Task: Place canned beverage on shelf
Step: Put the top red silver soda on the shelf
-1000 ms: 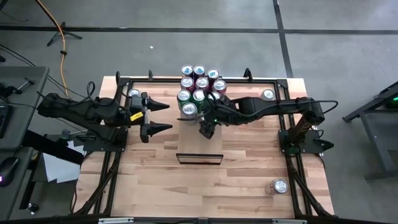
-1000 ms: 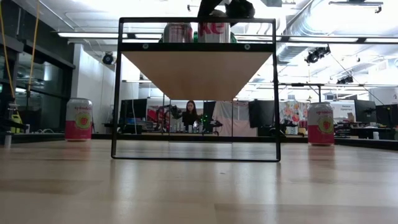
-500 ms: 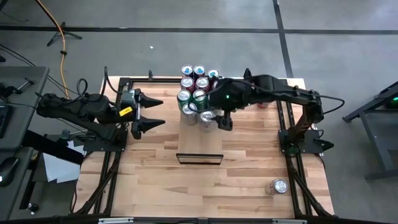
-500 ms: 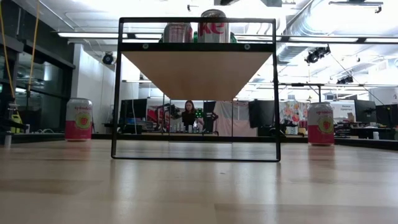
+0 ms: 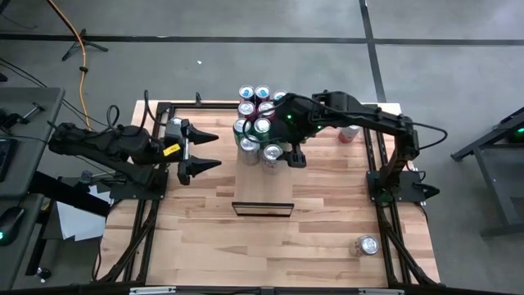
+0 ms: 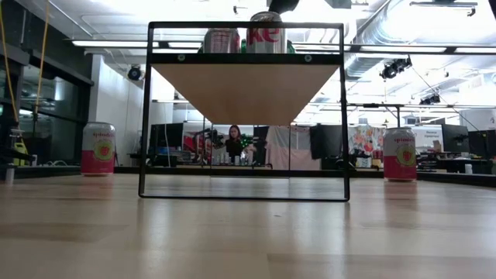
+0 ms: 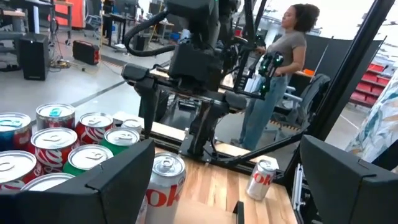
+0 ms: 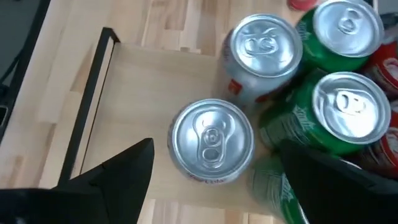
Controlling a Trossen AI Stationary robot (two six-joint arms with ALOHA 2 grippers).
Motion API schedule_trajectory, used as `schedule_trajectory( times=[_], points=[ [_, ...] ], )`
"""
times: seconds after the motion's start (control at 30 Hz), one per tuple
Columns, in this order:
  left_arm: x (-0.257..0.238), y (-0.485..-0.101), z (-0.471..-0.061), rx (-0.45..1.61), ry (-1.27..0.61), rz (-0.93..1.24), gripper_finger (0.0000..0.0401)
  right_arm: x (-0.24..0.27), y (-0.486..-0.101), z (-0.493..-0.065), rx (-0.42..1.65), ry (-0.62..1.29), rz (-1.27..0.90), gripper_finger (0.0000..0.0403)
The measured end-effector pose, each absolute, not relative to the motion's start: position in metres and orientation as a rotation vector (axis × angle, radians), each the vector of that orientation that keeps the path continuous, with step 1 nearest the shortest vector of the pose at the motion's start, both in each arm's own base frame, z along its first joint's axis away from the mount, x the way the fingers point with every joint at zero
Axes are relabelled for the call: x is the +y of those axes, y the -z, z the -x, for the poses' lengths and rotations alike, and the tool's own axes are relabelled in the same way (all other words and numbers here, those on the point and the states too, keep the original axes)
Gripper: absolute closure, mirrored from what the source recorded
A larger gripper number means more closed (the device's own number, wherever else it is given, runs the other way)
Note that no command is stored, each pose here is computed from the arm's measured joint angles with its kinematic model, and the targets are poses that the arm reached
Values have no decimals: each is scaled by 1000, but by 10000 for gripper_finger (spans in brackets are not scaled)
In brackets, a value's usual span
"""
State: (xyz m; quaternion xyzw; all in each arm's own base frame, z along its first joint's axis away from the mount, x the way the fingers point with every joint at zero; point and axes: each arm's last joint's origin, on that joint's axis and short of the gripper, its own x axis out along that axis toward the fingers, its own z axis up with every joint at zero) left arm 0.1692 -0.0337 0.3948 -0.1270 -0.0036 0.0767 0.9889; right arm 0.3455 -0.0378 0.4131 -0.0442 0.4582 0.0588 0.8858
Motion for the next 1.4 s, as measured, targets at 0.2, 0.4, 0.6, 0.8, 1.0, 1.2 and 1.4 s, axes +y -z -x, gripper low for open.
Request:
schedule_trajectory(
  times=[0.2, 0.4, 0.6, 0.8, 1.0, 1.2, 1.4],
  points=[
    [-35, -392, -175, 11, -156, 248, 69, -37, -412, -348, 934, -198, 140, 71],
    [-37, -389, -180, 27, -158, 243, 69, -36, -409, -348, 952, -258, 175, 71],
    [-38, -387, -184, 36, -162, 298, 69, -37, -400, -357, 962, -294, 208, 71],
    [-38, -385, -186, 42, -164, 339, 69, -39, -390, -367, 968, -303, 226, 71],
    [-39, -385, -186, 42, -159, 341, 69, -44, -387, -373, 968, -262, 256, 71],
    [-40, -385, -187, 52, -108, 342, 69, -42, -387, -373, 969, -267, 256, 71],
    [-40, -385, -187, 54, -97, 343, 69, -34, -387, -373, 974, -288, 264, 71]
  ],
)
